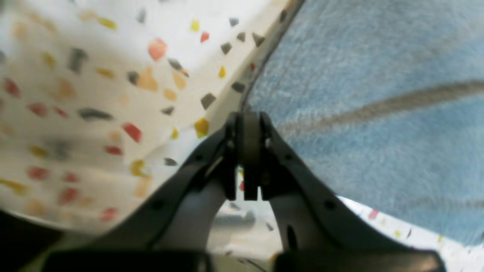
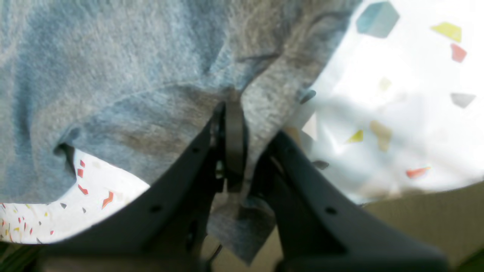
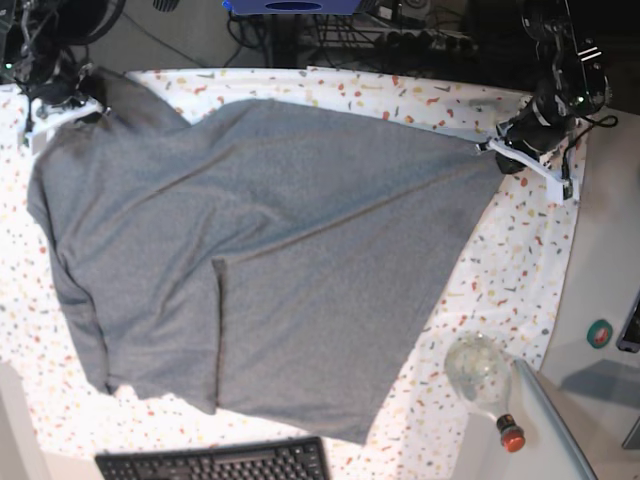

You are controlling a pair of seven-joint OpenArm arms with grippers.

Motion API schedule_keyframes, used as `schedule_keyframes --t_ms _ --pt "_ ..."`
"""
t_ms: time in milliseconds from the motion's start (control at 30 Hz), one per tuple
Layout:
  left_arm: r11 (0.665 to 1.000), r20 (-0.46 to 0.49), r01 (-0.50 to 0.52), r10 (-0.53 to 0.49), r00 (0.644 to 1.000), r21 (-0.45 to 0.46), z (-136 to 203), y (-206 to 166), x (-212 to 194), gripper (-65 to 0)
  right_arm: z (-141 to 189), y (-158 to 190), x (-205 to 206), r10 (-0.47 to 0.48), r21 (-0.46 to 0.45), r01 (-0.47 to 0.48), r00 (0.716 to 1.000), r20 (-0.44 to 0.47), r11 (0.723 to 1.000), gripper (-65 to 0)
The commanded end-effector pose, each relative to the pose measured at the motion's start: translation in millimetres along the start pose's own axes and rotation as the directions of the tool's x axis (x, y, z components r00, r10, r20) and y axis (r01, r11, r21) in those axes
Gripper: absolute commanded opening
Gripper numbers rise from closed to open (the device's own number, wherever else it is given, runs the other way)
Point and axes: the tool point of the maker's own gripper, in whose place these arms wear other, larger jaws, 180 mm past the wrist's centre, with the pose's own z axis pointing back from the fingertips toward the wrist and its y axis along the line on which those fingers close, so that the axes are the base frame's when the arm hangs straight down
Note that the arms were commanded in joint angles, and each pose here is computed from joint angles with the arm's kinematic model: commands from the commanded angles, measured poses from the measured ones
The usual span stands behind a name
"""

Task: Layout the t-shirt on the table in an organized manner, then fold the t-shirt properly
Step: 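Pull the shirt edge apart with both grippers to stretch it flat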

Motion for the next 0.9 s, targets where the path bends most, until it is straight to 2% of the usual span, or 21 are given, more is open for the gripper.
schedule_keyframes --t_ms 0,133,233,300,433,633,867 --pt "0.999 0.049 0.027 -0.028 0.998 0.023 9 7 17 -65.0 15 -8 23 0.010 -0.017 -0.009 0.998 0.057 1.000 -65.0" --pt "0.996 0.072 0.053 -0.058 0.996 0.073 26 19 27 -65.0 48 -9 56 0.015 -0.037 -0.011 0.996 0.092 0.999 -65.0" --pt "0.995 0.065 0.062 -0.067 0.996 0.074 30 20 23 -65.0 64 -8 69 0.012 -0.043 -0.009 0.998 0.069 0.999 -65.0" --pt "0.996 0.041 0.055 -0.058 0.997 0.073 29 20 17 -65.0 65 -6 71 0.001 -0.038 0.001 0.999 0.047 0.999 -65.0" --pt "0.996 -0.087 0.057 -0.051 0.995 0.075 32 22 -11 -65.0 63 -8 64 -0.005 -0.041 0.006 1.000 0.026 0.999 -65.0" --pt "0.992 -0.143 0.095 -0.082 0.986 0.085 50 28 -36 -65.0 53 -25 44 -0.049 -0.062 0.046 0.998 -0.038 0.997 -65.0" --pt "0.992 -0.159 0.092 -0.076 0.984 0.092 54 31 -44 -65.0 51 -21 46 -0.050 -0.052 0.048 0.998 -0.040 0.998 -65.0"
